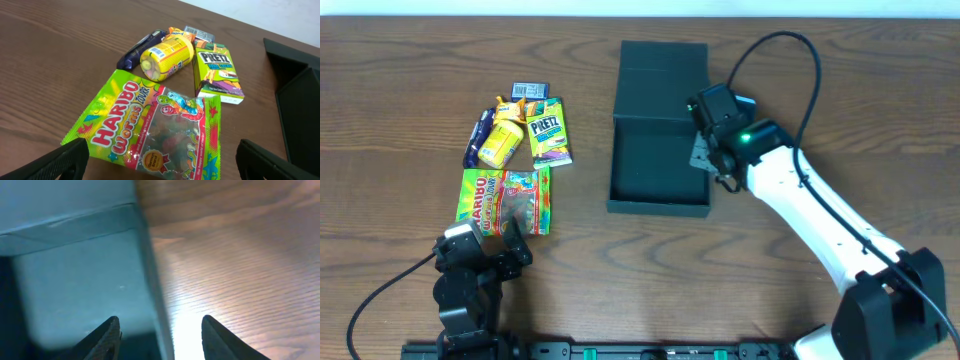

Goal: Pack container
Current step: 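Swing the black box lid open toward the back with the right gripper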

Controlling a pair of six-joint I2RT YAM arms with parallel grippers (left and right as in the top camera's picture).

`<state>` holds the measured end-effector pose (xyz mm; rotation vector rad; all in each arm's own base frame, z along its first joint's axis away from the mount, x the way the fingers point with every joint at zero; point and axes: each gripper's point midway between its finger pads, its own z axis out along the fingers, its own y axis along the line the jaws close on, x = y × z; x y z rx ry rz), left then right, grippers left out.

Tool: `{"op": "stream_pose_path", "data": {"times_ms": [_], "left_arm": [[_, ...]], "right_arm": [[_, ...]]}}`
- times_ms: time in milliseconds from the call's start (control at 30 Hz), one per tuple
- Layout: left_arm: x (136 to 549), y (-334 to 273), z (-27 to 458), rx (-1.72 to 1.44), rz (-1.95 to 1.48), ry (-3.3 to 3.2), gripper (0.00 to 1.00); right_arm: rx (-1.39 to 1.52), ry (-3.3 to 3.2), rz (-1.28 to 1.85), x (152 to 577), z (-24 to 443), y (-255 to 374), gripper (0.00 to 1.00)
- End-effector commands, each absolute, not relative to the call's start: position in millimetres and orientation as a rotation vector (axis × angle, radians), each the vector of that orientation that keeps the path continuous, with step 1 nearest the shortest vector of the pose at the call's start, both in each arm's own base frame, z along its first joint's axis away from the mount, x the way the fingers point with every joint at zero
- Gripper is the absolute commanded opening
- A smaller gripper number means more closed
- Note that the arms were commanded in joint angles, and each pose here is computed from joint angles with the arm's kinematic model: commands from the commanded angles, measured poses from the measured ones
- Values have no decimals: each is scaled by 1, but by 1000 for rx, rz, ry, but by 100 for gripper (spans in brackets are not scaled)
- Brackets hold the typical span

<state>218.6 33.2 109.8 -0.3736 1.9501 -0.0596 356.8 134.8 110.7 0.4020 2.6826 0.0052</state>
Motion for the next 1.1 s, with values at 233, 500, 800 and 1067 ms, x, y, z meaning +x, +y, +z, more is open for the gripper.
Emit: {"op": "stream_pose_path", "data": {"times_ms": [233,500,800,1067], "left_arm": [[217,35,100,-385,-50,1970,95],[217,35,100,-385,-50,1970,95],[217,35,100,-385,-50,1970,95],[217,35,100,-385,-50,1970,95]], "right_arm": [[259,2735,88,345,64,142,45],[228,2725,89,342,48,140,9],[157,2713,81,345,47,140,1],[-1,2711,50,346,48,141,1]]}}
